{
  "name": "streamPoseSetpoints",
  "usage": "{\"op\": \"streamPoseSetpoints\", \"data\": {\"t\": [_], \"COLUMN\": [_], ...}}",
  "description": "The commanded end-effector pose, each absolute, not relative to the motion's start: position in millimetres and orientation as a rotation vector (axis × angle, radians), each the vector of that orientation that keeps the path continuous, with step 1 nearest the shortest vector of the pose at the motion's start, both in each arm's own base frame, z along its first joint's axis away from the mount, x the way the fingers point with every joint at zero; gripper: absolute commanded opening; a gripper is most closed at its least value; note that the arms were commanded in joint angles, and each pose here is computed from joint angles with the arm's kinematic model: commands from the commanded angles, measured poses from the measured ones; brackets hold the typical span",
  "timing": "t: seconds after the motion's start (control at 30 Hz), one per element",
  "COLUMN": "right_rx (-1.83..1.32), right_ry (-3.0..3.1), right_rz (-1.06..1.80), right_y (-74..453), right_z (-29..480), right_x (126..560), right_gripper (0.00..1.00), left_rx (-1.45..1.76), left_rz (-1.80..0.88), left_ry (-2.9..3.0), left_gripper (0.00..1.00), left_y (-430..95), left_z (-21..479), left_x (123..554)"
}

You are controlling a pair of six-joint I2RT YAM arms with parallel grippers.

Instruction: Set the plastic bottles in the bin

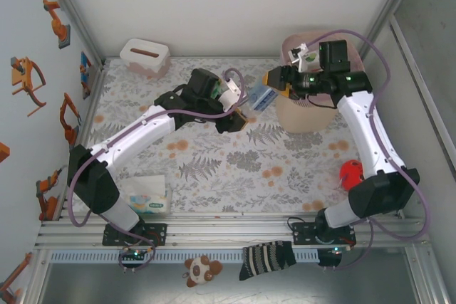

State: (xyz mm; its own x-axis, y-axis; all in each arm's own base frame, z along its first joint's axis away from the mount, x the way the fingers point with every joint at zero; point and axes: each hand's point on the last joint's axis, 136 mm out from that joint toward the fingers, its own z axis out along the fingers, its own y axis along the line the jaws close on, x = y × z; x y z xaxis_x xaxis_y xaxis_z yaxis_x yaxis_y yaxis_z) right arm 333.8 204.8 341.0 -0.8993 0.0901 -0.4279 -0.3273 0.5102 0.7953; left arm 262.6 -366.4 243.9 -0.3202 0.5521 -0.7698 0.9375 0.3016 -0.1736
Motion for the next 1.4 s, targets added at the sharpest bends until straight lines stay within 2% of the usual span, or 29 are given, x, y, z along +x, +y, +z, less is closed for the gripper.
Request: {"op": "streamPoseSetpoints", "data": {"t": [0.0, 0.1, 0.27, 0.37, 0.7, 0.83, 0.97, 1.37], "right_rx": [-0.230, -0.219, -0.198, -0.183, -0.008, 0.094, 0.131, 0.083], "right_ry": [2.326, 2.330, 2.301, 2.273, 2.063, 2.005, 1.986, 2.090], "right_rz": [1.288, 1.251, 1.141, 1.043, 0.688, 0.554, 0.488, 0.647], "right_y": [202, 199, 188, 178, 100, 64, 48, 72], "right_z": [351, 352, 364, 376, 449, 463, 461, 413], "right_x": [331, 332, 337, 342, 375, 394, 415, 482], "right_gripper": [0.56, 0.50, 0.43, 0.41, 0.39, 0.39, 0.39, 0.36], "left_rx": [1.326, 1.308, 1.263, 1.232, 1.166, 1.163, 1.162, 1.160], "left_rz": [-0.836, -0.817, -0.824, -0.825, -0.774, -0.773, -0.772, -0.757], "left_ry": [1.921, 1.924, 1.886, 1.853, 1.825, 1.831, 1.839, 1.865], "left_gripper": [0.28, 0.38, 0.61, 0.66, 0.70, 0.70, 0.70, 0.70], "left_y": [-370, -368, -367, -364, -349, -349, -348, -346], "left_z": [262, 263, 275, 284, 296, 294, 292, 286], "left_x": [264, 266, 267, 266, 268, 268, 267, 269]}}
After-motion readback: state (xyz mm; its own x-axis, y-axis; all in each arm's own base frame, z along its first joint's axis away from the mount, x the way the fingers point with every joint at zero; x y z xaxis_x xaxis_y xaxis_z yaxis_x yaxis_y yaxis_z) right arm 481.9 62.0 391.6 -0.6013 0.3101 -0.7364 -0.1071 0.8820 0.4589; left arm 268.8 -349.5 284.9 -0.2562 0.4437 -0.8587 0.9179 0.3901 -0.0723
